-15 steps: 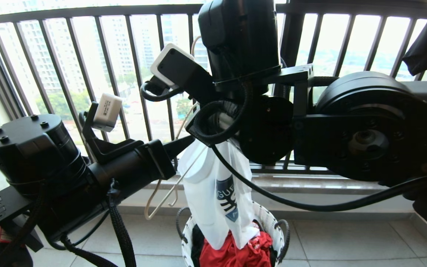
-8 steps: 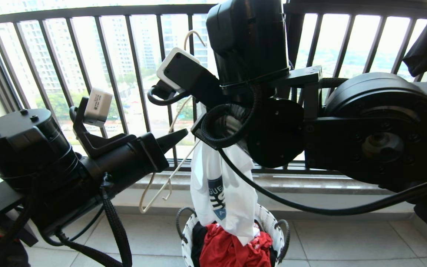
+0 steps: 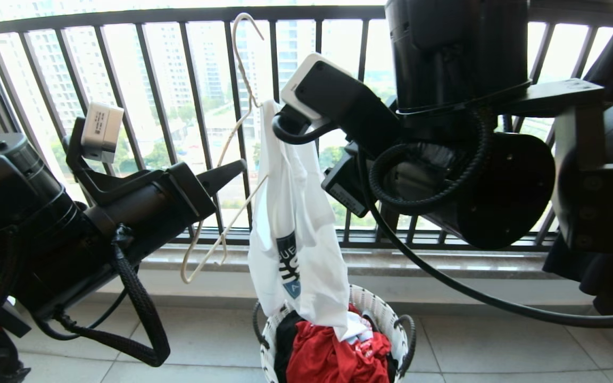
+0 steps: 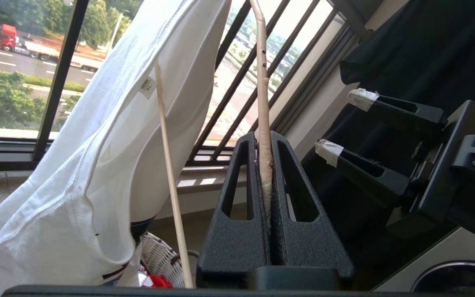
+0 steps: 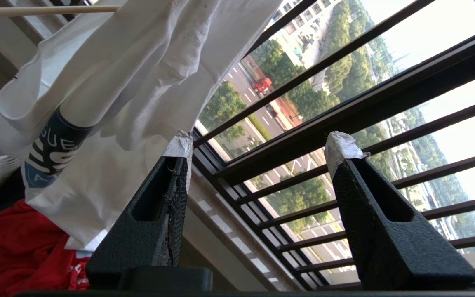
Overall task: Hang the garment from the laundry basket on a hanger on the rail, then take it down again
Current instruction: Hang the clothes on the clothes rack
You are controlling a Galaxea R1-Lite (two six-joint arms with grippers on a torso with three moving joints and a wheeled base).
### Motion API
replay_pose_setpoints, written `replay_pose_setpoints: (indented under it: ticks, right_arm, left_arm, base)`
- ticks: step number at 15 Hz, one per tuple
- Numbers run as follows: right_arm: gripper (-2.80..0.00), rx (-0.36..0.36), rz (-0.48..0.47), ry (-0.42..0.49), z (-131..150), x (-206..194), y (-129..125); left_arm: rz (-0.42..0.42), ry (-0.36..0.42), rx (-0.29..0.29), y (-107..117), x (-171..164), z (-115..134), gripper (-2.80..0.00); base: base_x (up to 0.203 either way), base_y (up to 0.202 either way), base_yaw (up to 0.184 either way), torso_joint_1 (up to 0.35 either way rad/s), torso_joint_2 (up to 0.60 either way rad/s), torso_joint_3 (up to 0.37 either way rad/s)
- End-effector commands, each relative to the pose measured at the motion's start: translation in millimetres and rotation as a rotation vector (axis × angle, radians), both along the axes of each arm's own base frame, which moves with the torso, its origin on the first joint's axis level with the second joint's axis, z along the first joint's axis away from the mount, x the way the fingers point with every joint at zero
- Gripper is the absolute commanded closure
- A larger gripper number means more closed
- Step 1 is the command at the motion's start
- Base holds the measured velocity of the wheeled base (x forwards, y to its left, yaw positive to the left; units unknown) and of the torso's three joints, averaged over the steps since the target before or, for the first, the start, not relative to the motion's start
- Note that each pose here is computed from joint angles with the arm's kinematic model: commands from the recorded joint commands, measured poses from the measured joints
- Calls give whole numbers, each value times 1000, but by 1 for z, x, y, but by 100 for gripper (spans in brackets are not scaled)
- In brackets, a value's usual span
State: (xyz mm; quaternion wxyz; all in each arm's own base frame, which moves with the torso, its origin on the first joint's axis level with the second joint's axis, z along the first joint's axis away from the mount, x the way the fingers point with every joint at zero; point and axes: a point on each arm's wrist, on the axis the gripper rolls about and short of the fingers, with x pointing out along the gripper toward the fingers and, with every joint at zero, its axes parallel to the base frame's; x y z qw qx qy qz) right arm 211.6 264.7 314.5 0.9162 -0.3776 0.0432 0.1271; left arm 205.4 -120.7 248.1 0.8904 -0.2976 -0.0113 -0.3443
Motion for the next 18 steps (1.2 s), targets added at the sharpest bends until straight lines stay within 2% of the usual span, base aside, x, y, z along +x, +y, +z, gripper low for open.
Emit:
replay_pose_setpoints:
  ticks: [1, 3, 9, 12, 15, 18]
  right_arm:
    - [0, 74, -35, -3, 7, -3, -15]
    - [0, 101, -57, 10, 4, 1, -20]
    - [0, 171, -81, 47, 0, 6, -43]
    - [0, 174, -78, 73, -7, 3, -55]
    - [0, 247, -41, 129, -12, -5, -63]
    - [0, 343, 38, 237, -18, -9, -63]
  left_arm:
    - [-31, -26, -28, 5, -10, 8, 0]
    - [-59, -24, -37, 7, -14, 9, 0]
    - [-216, 9, -3, 14, -22, -2, 0]
    - [-276, 19, -33, 30, -26, 3, 0]
    - [-298, 17, -35, 33, -29, 5, 0]
    - [-315, 9, -34, 34, -32, 6, 0]
  base:
    - [0, 0, 0, 0, 0, 0]
    - [0, 0, 0, 0, 0, 0]
    - [0, 0, 0, 0, 0, 0]
    - [0, 0, 0, 0, 0, 0]
    - [0, 0, 0, 0, 0, 0]
    - [0, 0, 0, 0, 0, 0]
